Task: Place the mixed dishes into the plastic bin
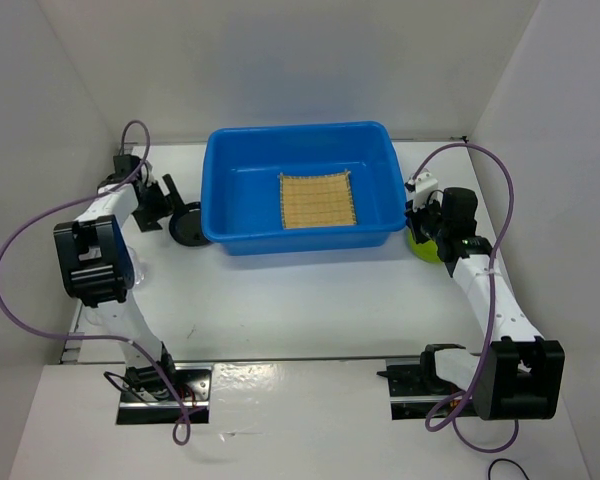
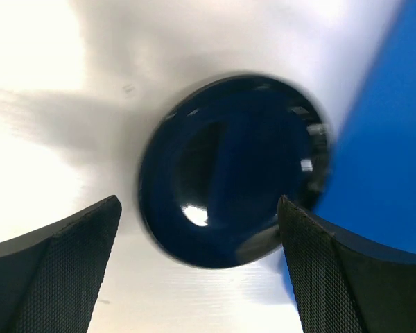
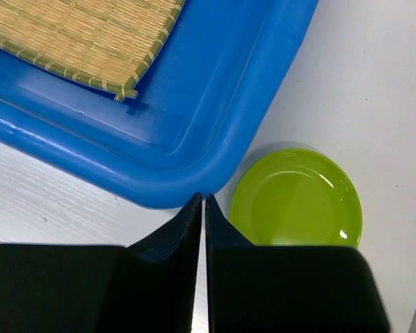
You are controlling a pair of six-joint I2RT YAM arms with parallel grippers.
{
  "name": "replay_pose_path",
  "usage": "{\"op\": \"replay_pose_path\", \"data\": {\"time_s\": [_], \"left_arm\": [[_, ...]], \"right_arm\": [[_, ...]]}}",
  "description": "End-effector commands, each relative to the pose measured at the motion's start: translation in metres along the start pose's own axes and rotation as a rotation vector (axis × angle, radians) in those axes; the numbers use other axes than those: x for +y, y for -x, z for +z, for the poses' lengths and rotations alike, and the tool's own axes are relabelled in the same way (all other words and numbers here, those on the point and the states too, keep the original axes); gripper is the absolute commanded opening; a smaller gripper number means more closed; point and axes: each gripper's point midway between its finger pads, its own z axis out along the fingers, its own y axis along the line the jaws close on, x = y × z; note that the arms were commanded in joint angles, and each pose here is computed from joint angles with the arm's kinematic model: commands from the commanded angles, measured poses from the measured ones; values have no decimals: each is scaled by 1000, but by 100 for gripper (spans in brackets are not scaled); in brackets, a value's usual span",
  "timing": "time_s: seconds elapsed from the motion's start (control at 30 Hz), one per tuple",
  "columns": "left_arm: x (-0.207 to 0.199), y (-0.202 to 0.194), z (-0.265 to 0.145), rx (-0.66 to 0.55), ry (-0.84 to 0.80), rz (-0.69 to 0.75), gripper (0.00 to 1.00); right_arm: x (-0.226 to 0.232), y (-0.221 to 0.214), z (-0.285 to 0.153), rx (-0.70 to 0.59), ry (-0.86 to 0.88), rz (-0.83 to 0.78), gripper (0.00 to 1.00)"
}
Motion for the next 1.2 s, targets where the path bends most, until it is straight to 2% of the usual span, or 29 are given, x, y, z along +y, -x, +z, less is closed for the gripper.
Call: {"op": "replay_pose_path", "data": {"time_s": [0.0, 0.1, 0.23, 0.33, 0.5, 0.63, 0.73, 0.83, 0.87, 0.97, 1.0, 1.07, 1.13, 1.17], "left_arm": [[28, -11, 5, 36, 50, -73, 100], [35, -26, 21, 121, -28, -133, 100], [44, -32, 27, 141, -57, -169, 100], [34, -40, 37, 180, -136, -180, 100], [14, -48, 45, 231, -343, -214, 91], [12, -58, 51, 271, -378, -234, 90], [5, -62, 54, 294, -447, -243, 85], [-5, -70, 56, 334, -543, -263, 77], [-7, -68, 55, 329, -564, -258, 70], [-9, -70, 55, 341, -583, -265, 60], [-9, -70, 55, 341, -583, -265, 49], [-12, -69, 53, 338, -604, -261, 35], [-12, -69, 53, 338, -605, -261, 22], [-10, -63, 49, 320, -606, -259, 19]], "right_arm": [[-5, 9, -2, -19, -10, -8, 9], [-5, 9, -2, -19, -10, -8, 9], [-4, 10, -1, -22, -2, -8, 9], [-4, 10, -1, -22, -2, -8, 9], [-4, 10, -1, -22, -2, -8, 9], [-4, 10, -1, -22, -2, -8, 9], [-4, 10, -1, -22, -2, -8, 9], [-4, 10, -1, -22, -2, -8, 10], [-4, 10, -1, -22, -2, -8, 10], [-4, 10, -1, -22, -2, -8, 10], [-4, 10, -1, -22, -2, -8, 10], [-4, 10, -1, -22, -2, -8, 10], [-4, 10, -1, -22, -2, -8, 10], [-4, 10, -1, -22, -2, -8, 10]]}}
